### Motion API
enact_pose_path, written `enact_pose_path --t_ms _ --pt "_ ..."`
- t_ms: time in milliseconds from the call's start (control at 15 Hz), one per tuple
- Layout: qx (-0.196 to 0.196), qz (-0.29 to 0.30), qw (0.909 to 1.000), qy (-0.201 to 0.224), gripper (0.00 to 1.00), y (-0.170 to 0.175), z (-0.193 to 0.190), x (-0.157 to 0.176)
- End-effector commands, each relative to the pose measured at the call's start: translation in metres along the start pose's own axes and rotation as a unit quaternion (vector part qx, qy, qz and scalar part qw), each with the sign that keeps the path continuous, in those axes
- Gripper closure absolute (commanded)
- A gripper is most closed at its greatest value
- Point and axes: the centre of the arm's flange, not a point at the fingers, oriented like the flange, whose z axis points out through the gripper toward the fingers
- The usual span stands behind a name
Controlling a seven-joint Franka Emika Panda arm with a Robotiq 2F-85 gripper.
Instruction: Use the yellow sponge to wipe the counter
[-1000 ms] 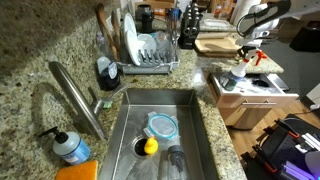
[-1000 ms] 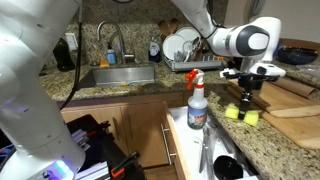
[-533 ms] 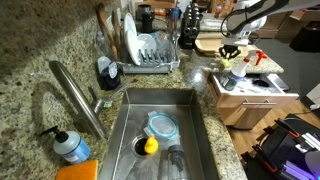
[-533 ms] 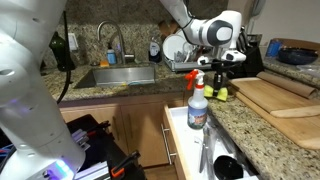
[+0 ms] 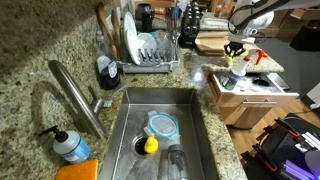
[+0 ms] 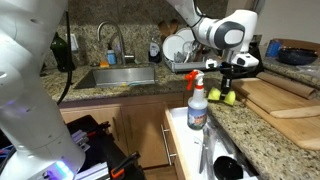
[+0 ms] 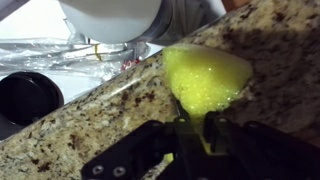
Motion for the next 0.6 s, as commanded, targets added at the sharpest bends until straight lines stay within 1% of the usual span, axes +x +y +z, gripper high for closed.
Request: enact_pose_path --t_ms 0,133,267,400,533 --pt "-0.018 0.015 0.9997 0.005 0.96 0.02 0.025 0.023" --pt "-0.03 0.023 0.9993 0.004 0.96 0.031 0.033 0.032" --pt "-0.041 0.037 0.9984 0.015 0.96 0.041 0.032 0.042" --pt "-0.061 0.065 0.9953 0.037 0.96 0.064 0.029 0.057" --pt "-0.085 0.1 0.9892 0.065 0.96 0.095 0.028 0.079"
